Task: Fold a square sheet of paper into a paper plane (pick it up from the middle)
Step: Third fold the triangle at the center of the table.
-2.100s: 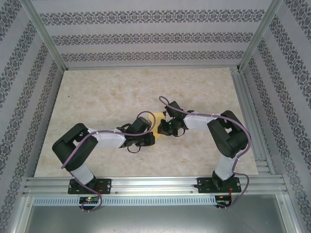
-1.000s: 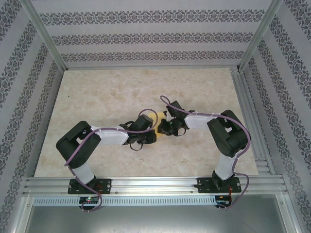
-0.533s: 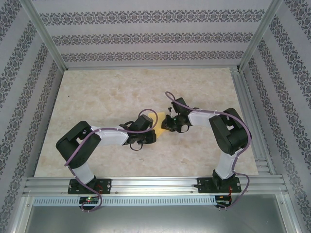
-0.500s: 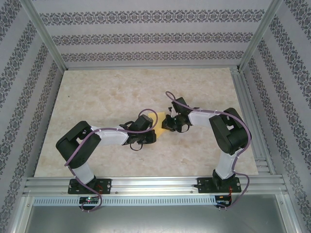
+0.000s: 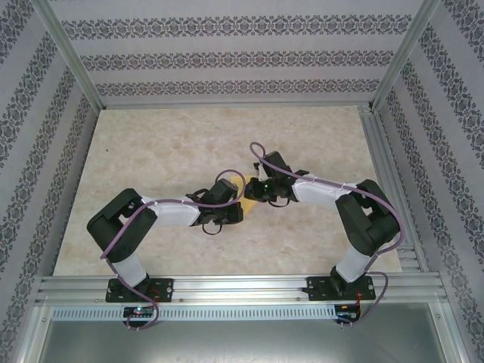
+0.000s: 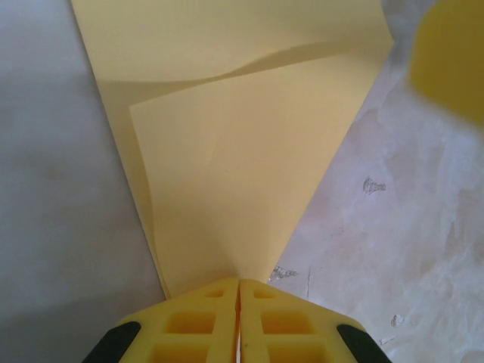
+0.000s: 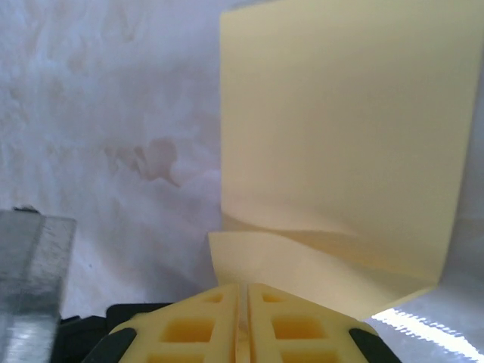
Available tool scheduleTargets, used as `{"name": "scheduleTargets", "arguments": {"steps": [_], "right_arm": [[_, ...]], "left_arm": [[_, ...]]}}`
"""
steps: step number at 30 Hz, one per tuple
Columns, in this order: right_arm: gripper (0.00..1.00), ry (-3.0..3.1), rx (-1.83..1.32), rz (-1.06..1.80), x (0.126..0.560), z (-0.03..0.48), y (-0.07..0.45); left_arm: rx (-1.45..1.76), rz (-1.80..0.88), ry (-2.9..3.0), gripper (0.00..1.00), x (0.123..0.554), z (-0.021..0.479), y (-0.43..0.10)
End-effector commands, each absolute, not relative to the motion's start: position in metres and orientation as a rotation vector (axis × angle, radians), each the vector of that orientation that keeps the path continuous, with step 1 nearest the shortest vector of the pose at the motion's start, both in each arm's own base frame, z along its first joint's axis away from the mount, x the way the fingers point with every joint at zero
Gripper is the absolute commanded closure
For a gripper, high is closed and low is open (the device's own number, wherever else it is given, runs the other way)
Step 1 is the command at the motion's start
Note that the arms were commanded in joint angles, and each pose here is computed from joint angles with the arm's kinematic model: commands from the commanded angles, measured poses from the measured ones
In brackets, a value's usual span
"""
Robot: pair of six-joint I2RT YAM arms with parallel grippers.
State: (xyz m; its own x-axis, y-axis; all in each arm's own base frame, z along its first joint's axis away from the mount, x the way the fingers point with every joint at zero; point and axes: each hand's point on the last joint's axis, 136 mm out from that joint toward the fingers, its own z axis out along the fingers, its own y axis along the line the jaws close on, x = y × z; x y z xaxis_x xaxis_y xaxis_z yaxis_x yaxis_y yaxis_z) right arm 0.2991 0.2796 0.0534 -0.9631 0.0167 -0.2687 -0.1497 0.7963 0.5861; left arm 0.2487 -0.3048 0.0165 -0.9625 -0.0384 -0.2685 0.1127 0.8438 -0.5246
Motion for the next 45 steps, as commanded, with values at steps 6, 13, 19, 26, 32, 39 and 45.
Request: {"name": "scheduleTargets", "arguments": {"steps": [6, 13, 19, 26, 32, 39, 45], "right_arm": [[0.89, 2.843, -0.055, 0.916, 0.285, 0.014, 0.281], [0.90, 2.913, 0.034, 0.774, 0.296, -0.014, 0.248], [0.90, 2.855, 0.155, 0.685, 0.328, -0.008, 0.207], [0.89, 2.690, 0.031, 0.802, 0.329, 0.046, 0.232], [0.88, 2.720, -0.009, 0.908, 0.311, 0.042, 0.255], [0.88, 2.798, -0.017, 0.943, 0.304, 0.016, 0.269], [0.89, 2.894, 0.033, 0.845, 0.298, -0.010, 0.257]], "left_arm": [[0.028, -0.670, 2.890, 0.91, 0.223, -0.014, -0.281], [0.033, -0.669, 2.890, 0.91, 0.222, -0.013, -0.279], [0.038, -0.672, 2.889, 0.91, 0.221, -0.011, -0.279], [0.042, -0.680, 2.884, 0.91, 0.223, -0.009, -0.282], [0.051, -0.680, 2.883, 0.91, 0.224, -0.007, -0.283], [0.056, -0.686, 2.877, 0.91, 0.224, -0.005, -0.284], [0.103, -0.727, 2.865, 0.91, 0.222, 0.004, -0.288]]}}
